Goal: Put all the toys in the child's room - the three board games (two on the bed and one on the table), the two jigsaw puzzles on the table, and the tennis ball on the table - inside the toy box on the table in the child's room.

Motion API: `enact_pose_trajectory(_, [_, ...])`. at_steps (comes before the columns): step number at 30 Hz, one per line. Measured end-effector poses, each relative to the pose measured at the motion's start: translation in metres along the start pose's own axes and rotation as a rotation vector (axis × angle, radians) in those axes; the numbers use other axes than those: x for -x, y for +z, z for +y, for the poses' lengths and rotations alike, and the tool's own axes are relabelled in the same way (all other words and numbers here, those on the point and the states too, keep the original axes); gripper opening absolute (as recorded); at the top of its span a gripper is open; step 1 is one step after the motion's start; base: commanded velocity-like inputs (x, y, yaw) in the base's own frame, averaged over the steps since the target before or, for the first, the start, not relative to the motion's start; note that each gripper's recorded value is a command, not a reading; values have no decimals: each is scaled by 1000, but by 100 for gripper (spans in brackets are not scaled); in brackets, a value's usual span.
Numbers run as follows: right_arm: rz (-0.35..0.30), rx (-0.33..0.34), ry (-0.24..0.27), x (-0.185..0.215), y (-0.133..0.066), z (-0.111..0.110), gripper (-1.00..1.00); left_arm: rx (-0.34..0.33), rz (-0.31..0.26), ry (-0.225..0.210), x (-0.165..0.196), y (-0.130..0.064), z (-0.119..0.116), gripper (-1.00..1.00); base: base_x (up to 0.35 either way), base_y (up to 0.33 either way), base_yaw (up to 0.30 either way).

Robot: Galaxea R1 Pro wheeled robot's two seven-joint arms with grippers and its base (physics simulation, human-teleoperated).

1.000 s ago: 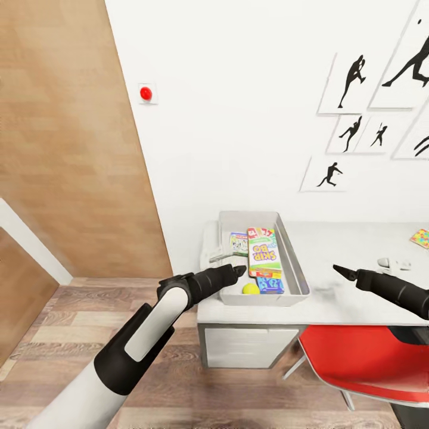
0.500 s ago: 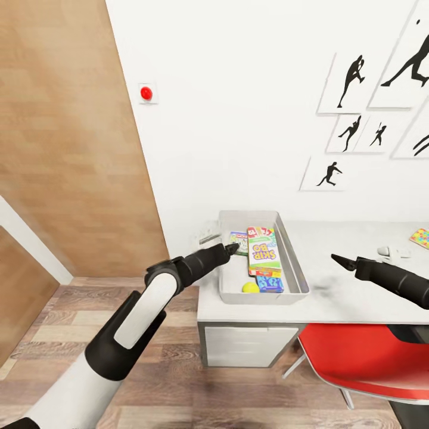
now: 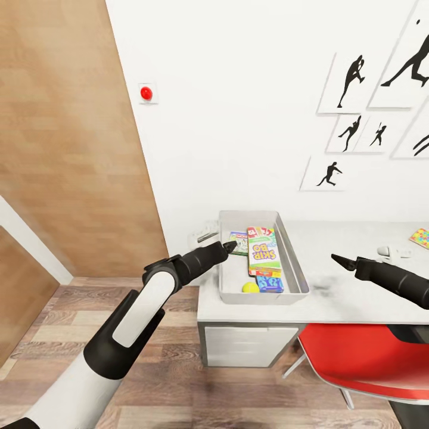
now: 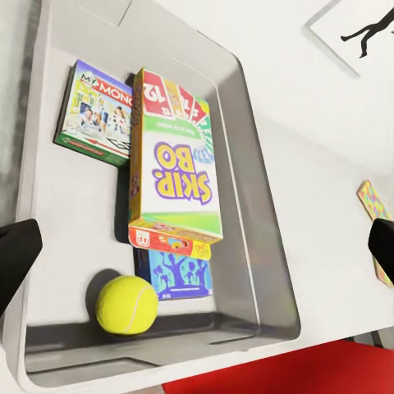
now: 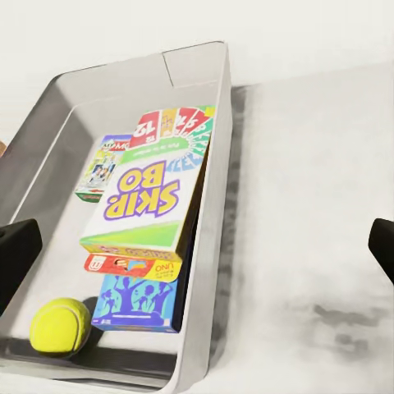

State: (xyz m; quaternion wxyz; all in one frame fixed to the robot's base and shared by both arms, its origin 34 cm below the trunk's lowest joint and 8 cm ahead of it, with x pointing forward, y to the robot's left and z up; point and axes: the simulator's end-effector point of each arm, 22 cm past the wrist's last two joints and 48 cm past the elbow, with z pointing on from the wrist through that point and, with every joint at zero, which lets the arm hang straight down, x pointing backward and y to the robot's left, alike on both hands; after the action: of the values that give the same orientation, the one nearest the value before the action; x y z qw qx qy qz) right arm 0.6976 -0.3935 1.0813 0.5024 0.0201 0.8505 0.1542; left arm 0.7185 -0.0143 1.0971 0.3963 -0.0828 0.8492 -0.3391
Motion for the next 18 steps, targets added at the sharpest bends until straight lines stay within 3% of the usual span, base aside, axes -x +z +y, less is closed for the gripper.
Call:
enact_pose_trajectory(12, [0, 0, 0, 0, 0, 0, 100, -1, 1, 1, -1, 0, 0, 100, 0, 0, 0])
enact_pose_trajectory(18, [52, -19, 42, -32, 7, -6, 100, 30, 3, -29, 1, -2, 25, 100, 0, 0, -99])
